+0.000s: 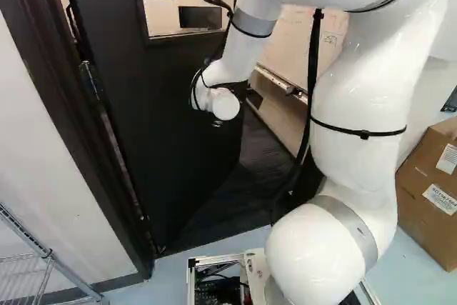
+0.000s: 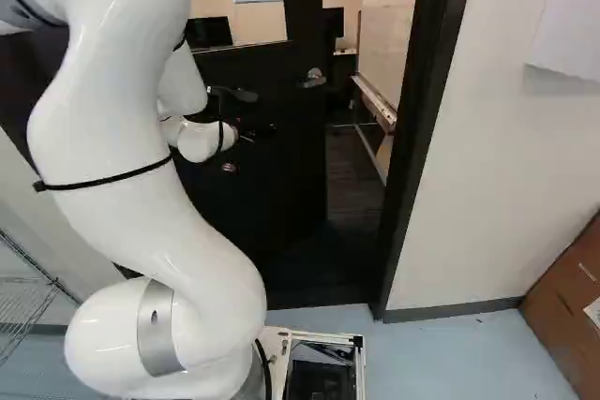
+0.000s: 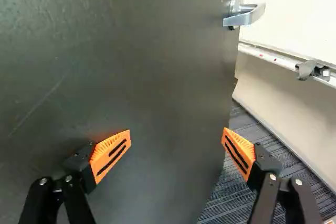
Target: Open the door and move inside
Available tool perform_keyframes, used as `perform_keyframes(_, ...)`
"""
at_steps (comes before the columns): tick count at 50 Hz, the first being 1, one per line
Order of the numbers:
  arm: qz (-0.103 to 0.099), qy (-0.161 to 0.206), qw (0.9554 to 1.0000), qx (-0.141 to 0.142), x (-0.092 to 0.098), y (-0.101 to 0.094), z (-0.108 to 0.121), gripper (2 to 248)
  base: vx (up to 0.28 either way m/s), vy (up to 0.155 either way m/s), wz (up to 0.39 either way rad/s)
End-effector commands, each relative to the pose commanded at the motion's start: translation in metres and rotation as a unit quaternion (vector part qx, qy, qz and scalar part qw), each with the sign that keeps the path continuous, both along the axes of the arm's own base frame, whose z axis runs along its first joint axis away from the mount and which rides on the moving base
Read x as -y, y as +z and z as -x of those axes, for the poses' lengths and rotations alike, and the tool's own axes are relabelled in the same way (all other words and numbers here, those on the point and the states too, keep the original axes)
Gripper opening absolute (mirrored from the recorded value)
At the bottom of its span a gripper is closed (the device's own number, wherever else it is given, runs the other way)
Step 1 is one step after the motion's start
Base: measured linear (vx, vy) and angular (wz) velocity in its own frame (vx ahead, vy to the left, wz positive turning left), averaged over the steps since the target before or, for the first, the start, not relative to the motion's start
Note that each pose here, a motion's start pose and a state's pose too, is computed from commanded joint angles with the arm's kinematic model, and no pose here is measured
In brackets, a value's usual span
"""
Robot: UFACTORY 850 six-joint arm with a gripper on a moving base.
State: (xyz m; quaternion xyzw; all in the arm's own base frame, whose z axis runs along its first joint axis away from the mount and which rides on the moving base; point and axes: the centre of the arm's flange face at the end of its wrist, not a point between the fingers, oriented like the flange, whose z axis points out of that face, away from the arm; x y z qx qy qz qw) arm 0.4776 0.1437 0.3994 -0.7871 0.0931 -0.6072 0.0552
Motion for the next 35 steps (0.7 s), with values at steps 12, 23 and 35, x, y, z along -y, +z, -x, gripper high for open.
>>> perform_keyframes(12,-0.005,0.003,1.0000,0.003,-0.016,-0.002,-0.018,247,0.000,0.000,0.000)
perform_keyframes(23,-0.007,0.010,0.9999,0.008,-0.031,-0.004,-0.034,247,0.000,0.000,0.000)
perform_keyframes(35,-0.007,0.022,0.9996,0.014,-0.049,-0.006,-0.051,247,0.000,0.000,0.000)
